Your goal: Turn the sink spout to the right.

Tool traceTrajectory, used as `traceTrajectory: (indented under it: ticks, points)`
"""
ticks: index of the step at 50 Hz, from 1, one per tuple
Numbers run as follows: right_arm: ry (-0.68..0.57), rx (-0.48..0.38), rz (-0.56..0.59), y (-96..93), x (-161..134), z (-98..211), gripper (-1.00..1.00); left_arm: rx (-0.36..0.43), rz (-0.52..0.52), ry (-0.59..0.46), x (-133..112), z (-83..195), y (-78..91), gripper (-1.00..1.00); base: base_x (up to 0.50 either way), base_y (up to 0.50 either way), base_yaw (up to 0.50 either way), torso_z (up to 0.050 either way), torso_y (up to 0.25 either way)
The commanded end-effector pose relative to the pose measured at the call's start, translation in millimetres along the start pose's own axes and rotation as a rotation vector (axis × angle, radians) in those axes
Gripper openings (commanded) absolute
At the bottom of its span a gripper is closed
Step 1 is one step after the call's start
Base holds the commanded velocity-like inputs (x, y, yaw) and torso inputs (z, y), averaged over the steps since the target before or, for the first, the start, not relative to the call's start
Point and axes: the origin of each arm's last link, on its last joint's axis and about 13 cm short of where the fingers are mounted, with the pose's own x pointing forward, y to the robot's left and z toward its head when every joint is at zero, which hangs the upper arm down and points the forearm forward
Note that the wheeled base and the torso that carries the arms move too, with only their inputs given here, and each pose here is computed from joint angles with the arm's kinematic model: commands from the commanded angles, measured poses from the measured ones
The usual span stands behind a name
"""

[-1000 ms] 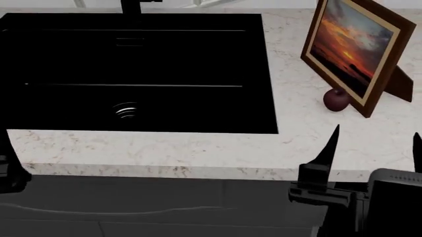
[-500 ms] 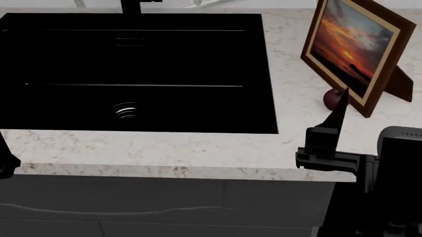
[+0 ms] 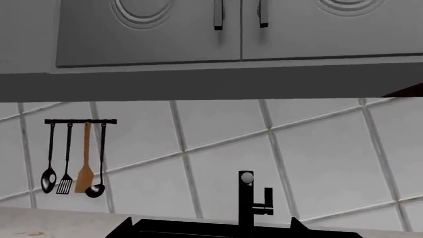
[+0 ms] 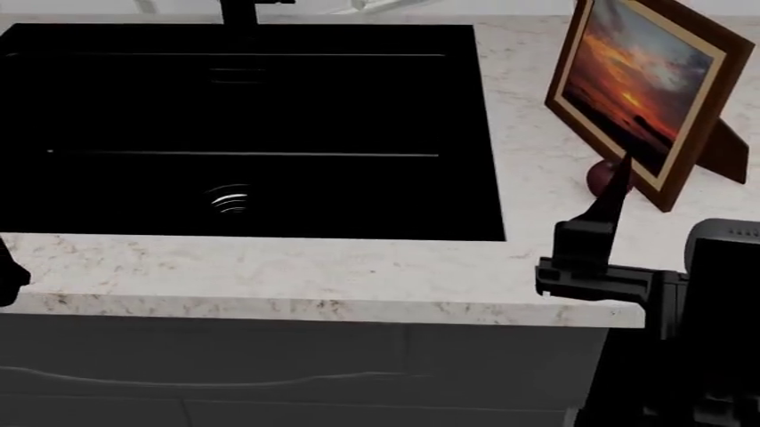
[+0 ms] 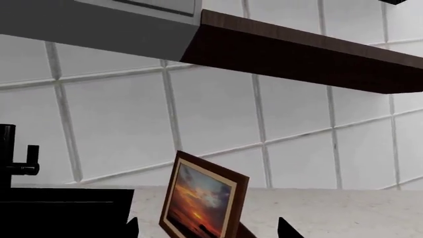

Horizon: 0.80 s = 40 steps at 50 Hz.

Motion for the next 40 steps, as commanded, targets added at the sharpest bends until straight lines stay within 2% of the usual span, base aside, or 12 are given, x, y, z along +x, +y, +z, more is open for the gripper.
traceTrajectory:
  ticks: [1, 40]
  points:
    - [-0.018, 0.006, 0.016, 0.3, -1.5, 2.3, 1.00, -0.004, -0.016, -0.018, 0.9, 1.8, -1.4, 1.00, 0.06, 0.42, 0.00, 0.000, 0.000]
    - [-0.019, -0.005, 0.016, -0.8, -2.2, 1.1, 1.00, 0.005, -0.024, -0.027, 5.6, 4.7, -4.7, 1.00, 0.07, 0.42, 0.00, 0.000, 0.000]
